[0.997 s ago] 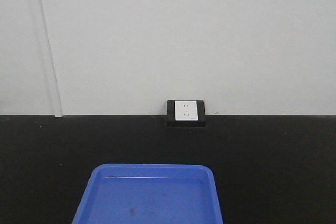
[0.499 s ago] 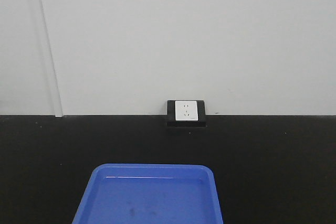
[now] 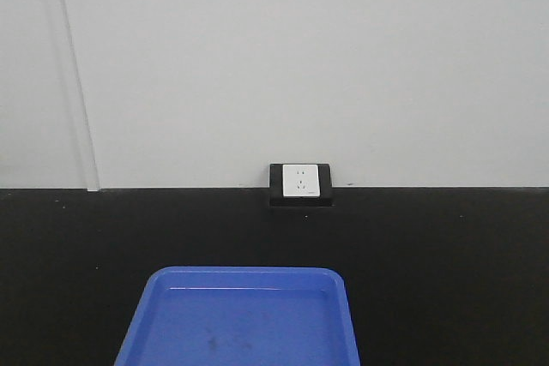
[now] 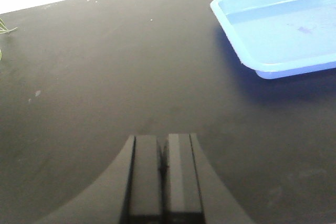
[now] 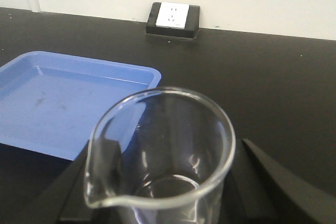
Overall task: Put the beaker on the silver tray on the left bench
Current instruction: 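Drive the base to the bench with the silver tray, holding the beaker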
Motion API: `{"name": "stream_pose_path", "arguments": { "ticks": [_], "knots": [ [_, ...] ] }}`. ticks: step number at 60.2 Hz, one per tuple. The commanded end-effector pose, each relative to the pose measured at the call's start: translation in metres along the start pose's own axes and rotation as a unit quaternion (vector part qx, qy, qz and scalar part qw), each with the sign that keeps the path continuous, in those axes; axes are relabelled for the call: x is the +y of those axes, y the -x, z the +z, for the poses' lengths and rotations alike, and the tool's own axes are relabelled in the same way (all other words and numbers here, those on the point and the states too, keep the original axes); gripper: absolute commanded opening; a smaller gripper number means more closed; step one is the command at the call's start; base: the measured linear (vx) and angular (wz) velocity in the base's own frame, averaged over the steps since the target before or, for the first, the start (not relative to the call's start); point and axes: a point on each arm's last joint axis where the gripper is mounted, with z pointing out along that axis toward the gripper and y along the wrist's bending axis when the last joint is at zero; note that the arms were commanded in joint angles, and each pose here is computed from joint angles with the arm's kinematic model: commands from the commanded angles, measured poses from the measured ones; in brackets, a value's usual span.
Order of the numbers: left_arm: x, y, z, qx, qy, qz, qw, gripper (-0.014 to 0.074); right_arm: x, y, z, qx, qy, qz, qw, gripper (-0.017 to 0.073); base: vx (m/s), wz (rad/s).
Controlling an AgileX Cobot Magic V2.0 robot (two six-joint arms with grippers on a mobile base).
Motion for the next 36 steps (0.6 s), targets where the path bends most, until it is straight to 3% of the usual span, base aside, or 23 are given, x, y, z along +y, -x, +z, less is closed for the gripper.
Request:
{"name": "stream_pose_path", "arguments": {
  "ticks": [1, 36],
  "knots": [
    [-0.0009, 0.0016, 0.0017, -0.035, -0.002, 0.000, 0.999, 0.0001, 0.0032, 0.0127, -0.0018, -0.030, 0.016, -0.012, 0.999, -0.0012, -0.03, -0.05],
    [-0.0009, 0.0016, 0.0017, -0.035, -0.002, 0.000, 0.999, 0.0001, 0.0032, 0.0127, -0.0018, -0.030, 0.016, -0.012, 0.999, -0.0012, -0.12, -0.17]
  ]
}}
